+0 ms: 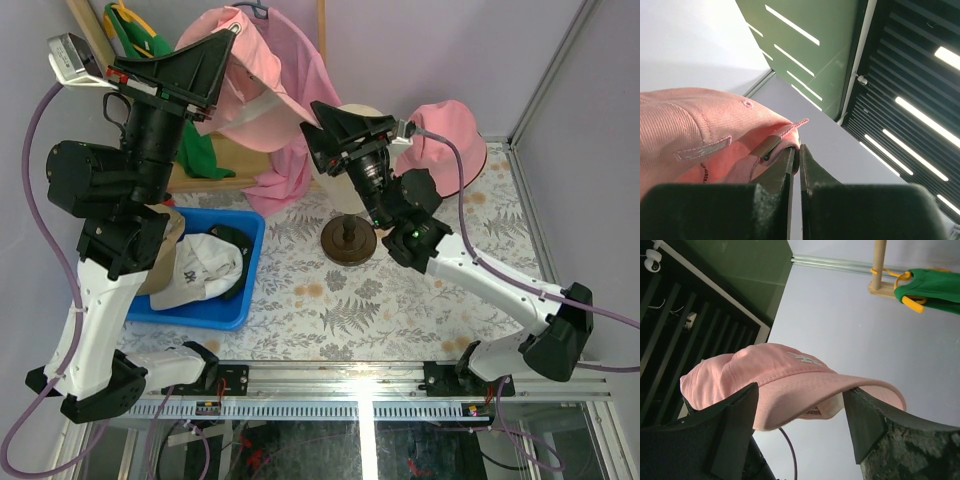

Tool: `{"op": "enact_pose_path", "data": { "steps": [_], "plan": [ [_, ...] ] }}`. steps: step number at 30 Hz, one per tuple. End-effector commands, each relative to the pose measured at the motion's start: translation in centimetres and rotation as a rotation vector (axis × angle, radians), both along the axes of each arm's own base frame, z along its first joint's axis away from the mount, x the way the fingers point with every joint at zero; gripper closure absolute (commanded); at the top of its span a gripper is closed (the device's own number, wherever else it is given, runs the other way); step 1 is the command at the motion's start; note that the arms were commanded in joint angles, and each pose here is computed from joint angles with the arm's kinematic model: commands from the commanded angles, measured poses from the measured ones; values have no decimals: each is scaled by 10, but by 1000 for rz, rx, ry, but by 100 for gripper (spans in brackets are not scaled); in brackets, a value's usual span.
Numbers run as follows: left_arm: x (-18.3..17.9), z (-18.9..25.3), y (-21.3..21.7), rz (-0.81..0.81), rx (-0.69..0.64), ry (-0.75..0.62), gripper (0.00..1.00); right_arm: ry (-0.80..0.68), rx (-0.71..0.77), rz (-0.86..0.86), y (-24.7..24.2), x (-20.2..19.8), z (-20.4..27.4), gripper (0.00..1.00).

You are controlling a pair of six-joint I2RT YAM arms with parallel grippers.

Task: Stack the hats
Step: Place the hat on the hat stand.

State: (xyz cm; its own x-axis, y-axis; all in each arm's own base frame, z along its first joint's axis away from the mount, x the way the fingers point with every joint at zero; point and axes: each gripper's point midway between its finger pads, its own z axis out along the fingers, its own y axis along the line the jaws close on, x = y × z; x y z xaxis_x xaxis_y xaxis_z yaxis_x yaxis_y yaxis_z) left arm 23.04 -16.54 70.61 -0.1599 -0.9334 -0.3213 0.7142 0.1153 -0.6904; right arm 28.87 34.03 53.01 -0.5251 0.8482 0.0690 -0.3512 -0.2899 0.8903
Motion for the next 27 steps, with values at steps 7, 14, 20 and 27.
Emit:
{"op": "enact_pose_path", "data": {
  "steps": [7, 14, 20, 27],
  "plan": [
    [-26, 24, -19, -107, 53, -164, 100, -134, 199, 170, -9, -15, 53, 26],
    [-21, 16, -31, -134, 109, -175, 100, -217, 250, 218, -21, -17, 62, 54],
    [-24, 15, -29, -129, 141, -207, 100, -298, 176, 216, -37, -11, 62, 79],
    [-22, -14, -26, -129, 202, -192, 100, -428, 19, 218, -59, 10, 54, 100]
  ]
}}
